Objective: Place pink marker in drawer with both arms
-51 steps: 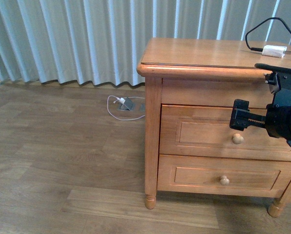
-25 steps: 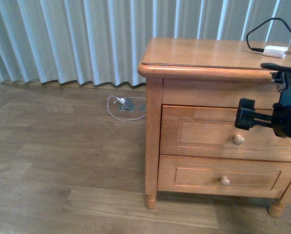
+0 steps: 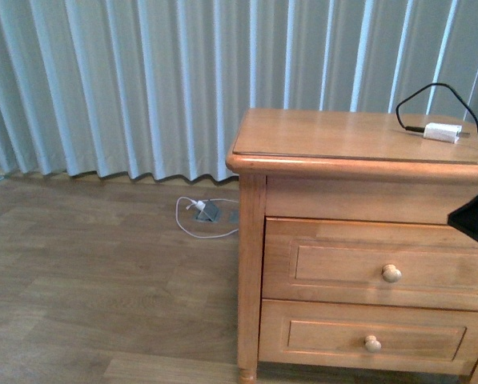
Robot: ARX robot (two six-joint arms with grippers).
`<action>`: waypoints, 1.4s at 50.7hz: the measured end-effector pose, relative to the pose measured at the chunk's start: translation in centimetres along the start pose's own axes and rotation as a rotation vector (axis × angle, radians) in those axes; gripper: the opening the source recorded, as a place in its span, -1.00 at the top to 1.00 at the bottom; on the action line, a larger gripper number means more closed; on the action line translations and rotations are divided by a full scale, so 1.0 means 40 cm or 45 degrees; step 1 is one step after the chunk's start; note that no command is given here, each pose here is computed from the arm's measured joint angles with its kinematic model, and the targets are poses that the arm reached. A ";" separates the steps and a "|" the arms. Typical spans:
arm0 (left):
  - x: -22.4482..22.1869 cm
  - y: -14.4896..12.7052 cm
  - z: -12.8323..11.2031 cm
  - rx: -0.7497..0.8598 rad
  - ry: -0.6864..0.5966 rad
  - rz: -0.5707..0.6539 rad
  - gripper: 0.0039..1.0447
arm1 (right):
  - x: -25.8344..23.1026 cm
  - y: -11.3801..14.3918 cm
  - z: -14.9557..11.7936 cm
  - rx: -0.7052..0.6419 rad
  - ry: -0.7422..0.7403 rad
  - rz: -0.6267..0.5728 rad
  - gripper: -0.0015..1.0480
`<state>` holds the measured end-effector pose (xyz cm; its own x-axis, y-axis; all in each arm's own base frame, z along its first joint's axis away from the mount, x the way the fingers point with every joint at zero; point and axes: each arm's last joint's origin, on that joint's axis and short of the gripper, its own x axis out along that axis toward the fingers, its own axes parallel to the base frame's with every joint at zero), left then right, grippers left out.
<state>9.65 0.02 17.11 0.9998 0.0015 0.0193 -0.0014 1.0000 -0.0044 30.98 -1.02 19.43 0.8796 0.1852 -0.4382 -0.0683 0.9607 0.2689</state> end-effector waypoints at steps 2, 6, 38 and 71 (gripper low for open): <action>0.000 0.000 0.000 0.000 0.000 0.000 -0.89 | -0.038 0.002 0.003 0.004 -0.005 0.019 -0.84; 0.000 0.000 0.000 0.000 0.000 0.000 -0.89 | -0.105 0.007 0.003 0.009 -0.013 0.058 -0.84; 0.000 0.000 0.000 0.000 0.000 0.000 -0.89 | -0.474 0.016 -0.047 0.009 -0.208 0.087 -0.83; 0.000 0.000 0.000 0.000 0.000 0.000 -0.89 | -0.425 0.055 -0.244 -0.314 -0.608 -0.169 0.97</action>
<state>9.65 0.02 17.11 0.9998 0.0019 0.0193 -0.0018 1.0000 -0.0044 11.29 -0.04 19.09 1.0000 0.0000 -0.0013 0.0000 1.0000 0.0036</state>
